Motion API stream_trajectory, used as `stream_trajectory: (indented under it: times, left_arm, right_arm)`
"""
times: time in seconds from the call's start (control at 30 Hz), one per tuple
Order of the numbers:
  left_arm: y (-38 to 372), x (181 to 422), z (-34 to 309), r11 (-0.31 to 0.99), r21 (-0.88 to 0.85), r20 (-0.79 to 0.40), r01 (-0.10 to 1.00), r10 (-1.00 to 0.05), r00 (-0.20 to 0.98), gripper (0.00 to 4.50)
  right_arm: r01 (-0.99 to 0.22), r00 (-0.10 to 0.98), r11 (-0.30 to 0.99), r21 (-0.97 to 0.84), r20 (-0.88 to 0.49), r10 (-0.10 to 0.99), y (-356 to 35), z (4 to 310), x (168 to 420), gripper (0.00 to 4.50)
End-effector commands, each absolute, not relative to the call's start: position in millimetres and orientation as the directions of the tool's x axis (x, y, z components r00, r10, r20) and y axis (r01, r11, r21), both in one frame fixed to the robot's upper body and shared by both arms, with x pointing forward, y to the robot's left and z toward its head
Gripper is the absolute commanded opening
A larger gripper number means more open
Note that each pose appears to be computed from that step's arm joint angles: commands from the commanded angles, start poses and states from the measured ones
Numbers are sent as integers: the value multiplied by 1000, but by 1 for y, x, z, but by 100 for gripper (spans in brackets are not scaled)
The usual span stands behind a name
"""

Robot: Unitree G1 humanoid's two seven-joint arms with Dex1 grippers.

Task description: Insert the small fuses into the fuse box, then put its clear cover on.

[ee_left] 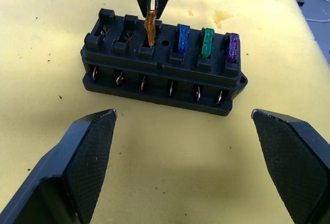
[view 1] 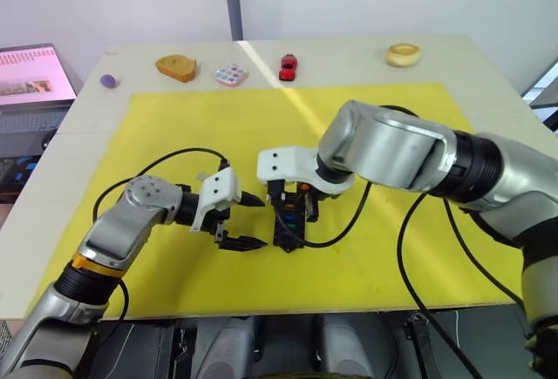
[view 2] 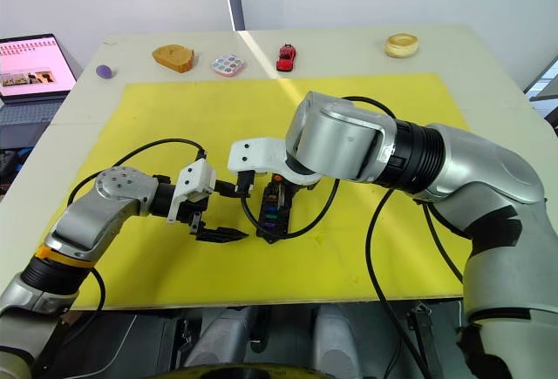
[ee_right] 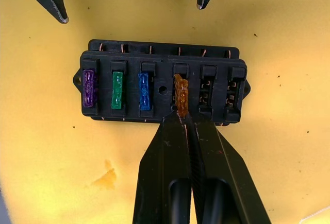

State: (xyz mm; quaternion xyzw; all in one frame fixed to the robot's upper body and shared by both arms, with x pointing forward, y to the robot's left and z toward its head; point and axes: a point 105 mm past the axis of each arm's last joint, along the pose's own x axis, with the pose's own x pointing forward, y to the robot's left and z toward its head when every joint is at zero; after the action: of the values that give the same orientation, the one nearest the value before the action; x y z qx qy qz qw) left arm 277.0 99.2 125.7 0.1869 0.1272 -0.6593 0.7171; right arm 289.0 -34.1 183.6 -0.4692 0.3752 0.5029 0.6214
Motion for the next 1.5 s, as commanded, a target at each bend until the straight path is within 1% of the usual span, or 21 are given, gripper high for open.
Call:
stream_trajectory:
  times: [0.03, 0.13, 0.17, 0.2, 0.33, 0.43, 0.53, 0.57, 0.63, 0.73, 0.77, 0.87, 0.9, 0.97, 1.07, 1.1, 1.13, 1.2, 1.33, 1.4, 1.5]
  left_arm:
    - [98, 279, 137, 62, 142, -407, 988, -906, 115, 440]
    - [99, 279, 137, 62, 144, -407, 988, -906, 116, 450]
    - [99, 279, 137, 63, 144, -408, 988, -906, 117, 450]
    - [99, 279, 138, 64, 144, -407, 987, -906, 118, 450]
    - [100, 279, 137, 67, 143, -409, 987, -905, 121, 450]
    - [100, 279, 137, 69, 141, -408, 988, -905, 122, 450]
    - [100, 279, 137, 69, 142, -408, 987, -905, 122, 450]
    - [100, 280, 138, 71, 144, -407, 987, -905, 125, 450]
    - [103, 282, 140, 85, 143, -401, 986, -906, 137, 450]
    - [105, 284, 143, 101, 142, -394, 985, -907, 150, 450]
    - [106, 285, 144, 107, 141, -389, 984, -908, 155, 450]
    - [107, 286, 145, 116, 138, -383, 984, -910, 161, 450]
    - [107, 286, 145, 116, 137, -382, 984, -910, 161, 450]
    - [105, 285, 145, 107, 125, -379, 986, -914, 147, 450]
    - [101, 285, 143, 92, 123, -383, 988, -914, 133, 450]
    - [100, 286, 142, 89, 126, -385, 988, -914, 132, 450]
    - [99, 286, 142, 87, 126, -386, 988, -913, 129, 450]
    - [98, 286, 141, 82, 125, -387, 989, -914, 125, 450]
    - [99, 287, 141, 79, 125, -392, 989, -912, 122, 450]
    - [99, 287, 141, 75, 123, -396, 989, -911, 119, 450]
    - [99, 286, 141, 73, 122, -398, 990, -910, 116, 450]
  right_arm:
    - [-968, 249, 53, -245, -921, 299, -33, 194, 291, 0]
    - [-967, 254, 49, -251, -920, 299, -32, 194, 292, 96]
    - [-967, 253, 51, -250, -919, 301, -32, 194, 292, 135]
    - [-966, 258, 50, -255, -917, 303, -32, 195, 293, 188]
    - [-965, 261, 58, -256, -914, 310, -32, 199, 293, 188]
    - [-964, 264, 56, -261, -900, 345, -32, 206, 292, 188]
    - [-957, 281, 67, -282, -849, 446, -29, 223, 292, 188]
    - [-951, 297, 69, -303, -822, 487, -30, 229, 292, 188]
    - [-903, 385, 109, -416, -669, 636, -28, 250, 299, 188]
    - [-852, 439, 185, -490, -476, 762, -31, 266, 305, 188]
    - [-835, 464, 216, -507, -437, 770, -37, 265, 309, 188]
    - [-916, 352, 209, -341, -440, 826, -52, 244, 301, 188]
    - [-926, 351, 258, -275, -380, 856, -55, 247, 303, 188]
    - [-913, 376, 275, -300, -359, 855, -66, 234, 303, 188]
    - [-935, 340, 272, -228, -353, 872, -71, 212, 294, 188]
    - [-940, 334, 283, -193, -342, 878, -71, 206, 293, 133]
    - [-942, 329, 282, -181, -338, 882, -72, 201, 290, 105]
    - [-953, 295, 248, -175, -333, 896, -69, 195, 281, 8]
    - [-954, 289, 249, -165, -306, 907, -67, 191, 280, 3]
    - [-945, 323, 285, -160, -321, 890, -68, 185, 287, 3]
    - [-949, 313, 281, -143, -327, 892, -65, 182, 286, 3]
